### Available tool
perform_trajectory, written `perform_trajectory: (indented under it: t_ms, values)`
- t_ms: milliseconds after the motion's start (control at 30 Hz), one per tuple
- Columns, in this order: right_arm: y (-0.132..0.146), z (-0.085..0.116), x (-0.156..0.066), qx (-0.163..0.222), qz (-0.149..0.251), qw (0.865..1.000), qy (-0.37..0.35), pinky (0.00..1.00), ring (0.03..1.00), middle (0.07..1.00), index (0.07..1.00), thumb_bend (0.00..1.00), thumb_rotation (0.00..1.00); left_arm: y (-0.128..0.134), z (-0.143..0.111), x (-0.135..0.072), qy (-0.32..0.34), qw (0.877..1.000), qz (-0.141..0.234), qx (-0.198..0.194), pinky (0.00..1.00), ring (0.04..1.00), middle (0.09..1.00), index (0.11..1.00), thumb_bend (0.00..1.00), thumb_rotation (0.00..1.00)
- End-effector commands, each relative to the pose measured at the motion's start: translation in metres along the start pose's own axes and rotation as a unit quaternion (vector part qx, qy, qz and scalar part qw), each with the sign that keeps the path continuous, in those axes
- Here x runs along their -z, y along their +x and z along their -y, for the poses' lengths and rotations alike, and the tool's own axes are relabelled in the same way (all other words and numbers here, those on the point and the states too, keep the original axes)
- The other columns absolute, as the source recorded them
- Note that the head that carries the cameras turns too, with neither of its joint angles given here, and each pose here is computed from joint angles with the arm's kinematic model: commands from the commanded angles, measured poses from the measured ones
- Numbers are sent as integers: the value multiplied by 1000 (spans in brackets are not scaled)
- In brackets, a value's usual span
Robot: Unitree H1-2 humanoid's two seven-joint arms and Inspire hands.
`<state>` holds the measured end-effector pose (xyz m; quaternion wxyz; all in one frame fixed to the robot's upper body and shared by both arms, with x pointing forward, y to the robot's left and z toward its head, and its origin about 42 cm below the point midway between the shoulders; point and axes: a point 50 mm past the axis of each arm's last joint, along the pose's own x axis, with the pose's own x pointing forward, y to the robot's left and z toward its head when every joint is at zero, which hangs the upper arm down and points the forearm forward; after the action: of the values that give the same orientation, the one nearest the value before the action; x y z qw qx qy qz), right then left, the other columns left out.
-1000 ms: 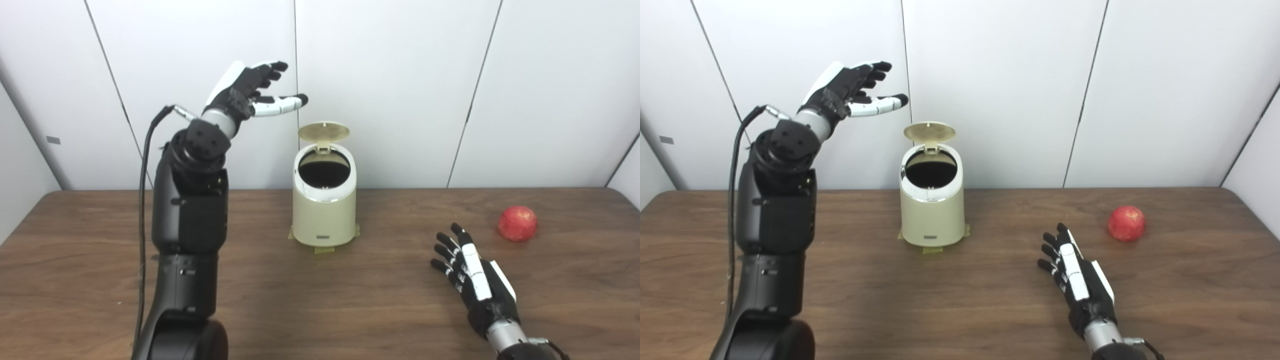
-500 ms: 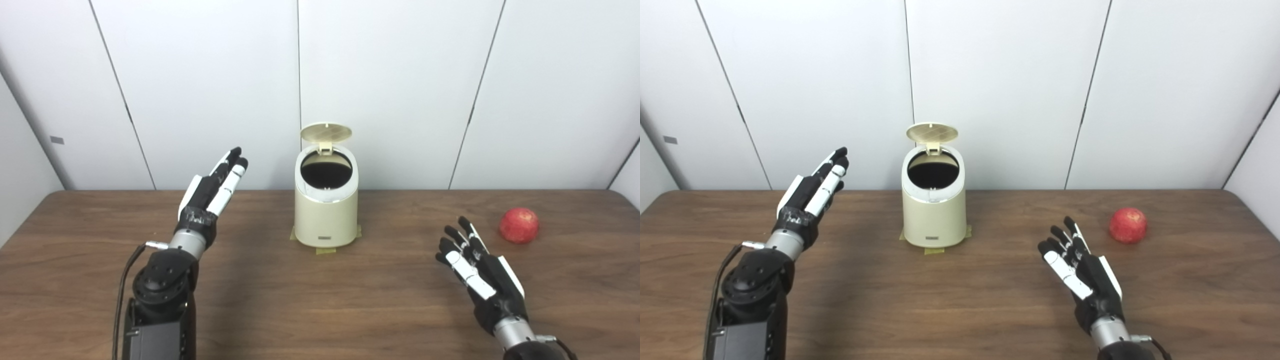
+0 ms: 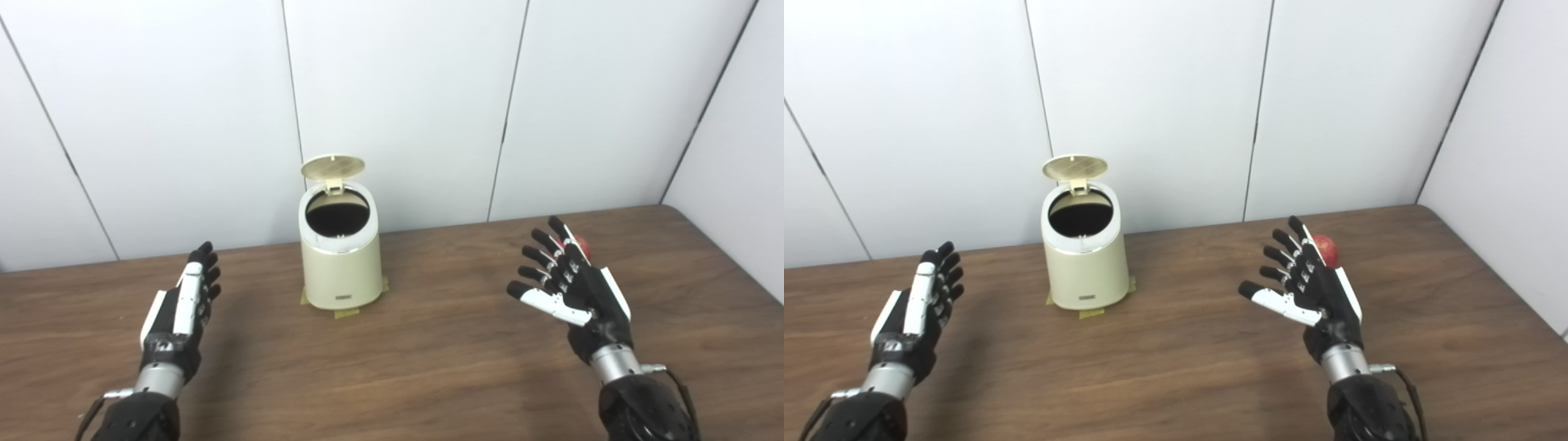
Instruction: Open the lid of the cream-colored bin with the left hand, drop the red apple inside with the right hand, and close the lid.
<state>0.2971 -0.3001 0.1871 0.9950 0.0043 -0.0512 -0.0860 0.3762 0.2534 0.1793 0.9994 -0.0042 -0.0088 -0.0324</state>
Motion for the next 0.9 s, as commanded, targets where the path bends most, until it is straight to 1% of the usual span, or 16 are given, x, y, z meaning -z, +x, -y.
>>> perform_trajectory:
  t_ms: [0, 100, 167, 200, 267, 300, 367, 467, 533, 600, 633, 667, 733, 767, 833, 867]
  values:
    - [6, 8, -26, 25, 40, 999, -27, 742, 863, 891, 912, 753, 154, 9, -4, -21, 5, 999, 44, 4, 1000, 1000, 1000, 1000, 518, 1000]
    - [5, 14, -34, 50, 49, 996, -63, 742, 838, 871, 897, 768, 130, 9, -9, -22, 8, 999, 44, 4, 1000, 1000, 1000, 1000, 483, 1000]
    - [6, 19, -39, 62, 57, 991, -107, 756, 828, 870, 898, 770, 145, 9, -11, -22, 11, 999, 41, 4, 1000, 1000, 1000, 1000, 457, 1000]
    - [7, 22, -41, 65, 61, 990, -112, 772, 833, 875, 903, 762, 149, 9, -12, -22, 13, 999, 41, 4, 1000, 1000, 1000, 1000, 453, 1000]
    - [10, 25, -47, 72, 67, 987, -126, 825, 862, 893, 905, 763, 120, 9, -14, -23, 18, 999, 40, 4, 1000, 1000, 1000, 1000, 447, 1000]
    - [11, 27, -51, 78, 70, 983, -149, 818, 859, 892, 905, 765, 122, 9, -14, -23, 20, 999, 40, 4, 1000, 1000, 1000, 1000, 454, 1000]
    - [15, 31, -59, 92, 68, 972, -206, 814, 853, 883, 911, 763, 128, 9, -15, -25, 18, 999, 40, 1, 1000, 1000, 1000, 1000, 464, 1000]
    - [25, 37, -66, 101, 70, 959, -255, 792, 876, 890, 915, 774, 50, 10, -18, -27, 15, 999, 45, 12, 1000, 1000, 1000, 1000, 454, 1000]
    - [35, 43, -69, 100, 70, 946, -302, 785, 880, 898, 920, 788, 42, 11, -21, -28, 11, 999, 46, 18, 1000, 1000, 1000, 1000, 477, 1000]
    - [47, 49, -72, 97, 65, 928, -353, 786, 894, 915, 926, 812, 87, 10, -23, -30, 16, 999, 44, 17, 1000, 1000, 1000, 1000, 509, 999]
    - [52, 52, -73, 96, 60, 922, -370, 790, 900, 920, 926, 826, 107, 9, -24, -31, 18, 999, 41, 9, 1000, 1000, 1000, 1000, 500, 998]
    - [59, 56, -73, 93, 53, 917, -384, 806, 913, 926, 923, 847, 115, 8, -25, -32, 22, 999, 39, 3, 1000, 1000, 1000, 1000, 454, 997]
    - [68, 60, -74, 89, 42, 910, -403, 807, 919, 930, 921, 866, 119, 7, -27, -32, 27, 999, 35, -4, 1000, 1000, 1000, 1000, 419, 1000]
    - [75, 62, -74, 86, 36, 903, -419, 806, 918, 930, 921, 867, 119, 6, -27, -32, 29, 999, 33, -7, 1000, 1000, 1000, 1000, 418, 1000]
    - [87, 65, -73, 83, 30, 890, -446, 765, 896, 924, 910, 882, 119, 4, -28, -32, 31, 999, 28, -11, 1000, 1000, 1000, 990, 429, 996]
    - [94, 68, -71, 82, 25, 884, -459, 764, 887, 915, 900, 893, 119, 3, -29, -34, 34, 999, 26, -11, 1000, 999, 999, 985, 447, 984]
